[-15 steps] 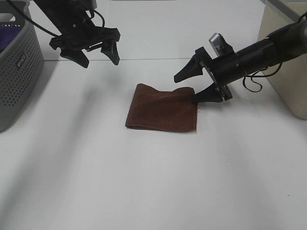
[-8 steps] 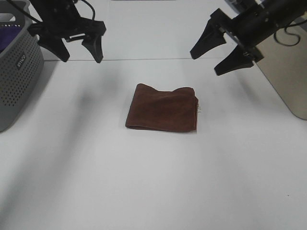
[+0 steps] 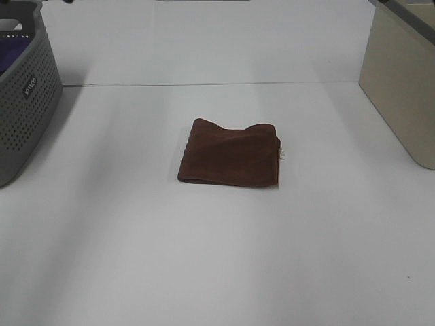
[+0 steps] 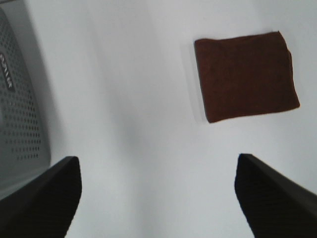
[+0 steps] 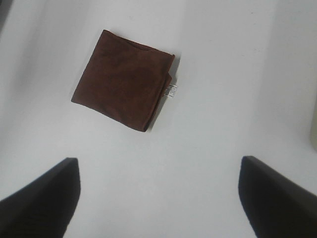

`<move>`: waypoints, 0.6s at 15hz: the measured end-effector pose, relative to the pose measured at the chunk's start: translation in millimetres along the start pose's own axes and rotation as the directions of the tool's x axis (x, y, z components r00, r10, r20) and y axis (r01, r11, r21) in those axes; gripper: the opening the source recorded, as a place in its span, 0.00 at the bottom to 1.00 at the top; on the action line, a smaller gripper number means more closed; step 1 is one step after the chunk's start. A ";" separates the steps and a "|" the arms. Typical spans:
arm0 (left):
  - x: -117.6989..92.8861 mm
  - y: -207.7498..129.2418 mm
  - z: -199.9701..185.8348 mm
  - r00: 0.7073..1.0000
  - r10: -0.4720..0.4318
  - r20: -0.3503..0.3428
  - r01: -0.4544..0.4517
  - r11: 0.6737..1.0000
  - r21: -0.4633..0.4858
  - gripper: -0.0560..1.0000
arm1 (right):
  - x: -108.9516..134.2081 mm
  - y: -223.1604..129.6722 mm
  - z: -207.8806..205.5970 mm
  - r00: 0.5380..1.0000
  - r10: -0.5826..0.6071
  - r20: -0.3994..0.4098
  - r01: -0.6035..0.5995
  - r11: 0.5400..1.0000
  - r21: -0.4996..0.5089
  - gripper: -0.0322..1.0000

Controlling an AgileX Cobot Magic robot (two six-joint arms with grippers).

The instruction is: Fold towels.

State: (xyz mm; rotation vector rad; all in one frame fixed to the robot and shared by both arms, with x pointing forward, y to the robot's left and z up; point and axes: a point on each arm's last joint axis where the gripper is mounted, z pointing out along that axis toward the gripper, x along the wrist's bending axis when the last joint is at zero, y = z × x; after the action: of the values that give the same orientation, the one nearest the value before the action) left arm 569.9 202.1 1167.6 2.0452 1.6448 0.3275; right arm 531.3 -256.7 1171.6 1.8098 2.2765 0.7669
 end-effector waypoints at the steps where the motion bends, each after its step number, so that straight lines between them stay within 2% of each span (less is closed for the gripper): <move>1: 0.3 -20.0 -14.5 1.000 -0.001 -0.001 0.001 1.000 0.006 0.79 | 4.4 -13.1 -12.6 1.000 -0.005 0.009 0.005 1.000 -0.017 0.84; 3: 1.4 -68.3 -44.9 1.000 -0.020 -0.002 0.020 1.000 0.007 0.79 | 12.6 -46.9 -29.8 1.000 -0.009 0.016 0.009 1.000 -0.030 0.84; 6: 4.7 -139.4 -70.3 0.999 -0.033 -0.003 0.033 0.999 0.003 0.79 | 17.8 -112.7 -25.5 1.000 0.001 0.013 -0.002 0.999 0.037 0.84; 9: 8.4 -212.9 -92.3 1.000 -0.026 0.004 0.026 0.997 -0.070 0.79 | 20.3 -179.0 -19.9 0.999 -0.003 0.041 0.000 0.998 0.069 0.84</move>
State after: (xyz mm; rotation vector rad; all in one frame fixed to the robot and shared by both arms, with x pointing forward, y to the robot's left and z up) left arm 348.2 263.3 1135.8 1.9708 1.6337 0.3674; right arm 361.5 -270.4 1109.7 1.8346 2.3054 0.6529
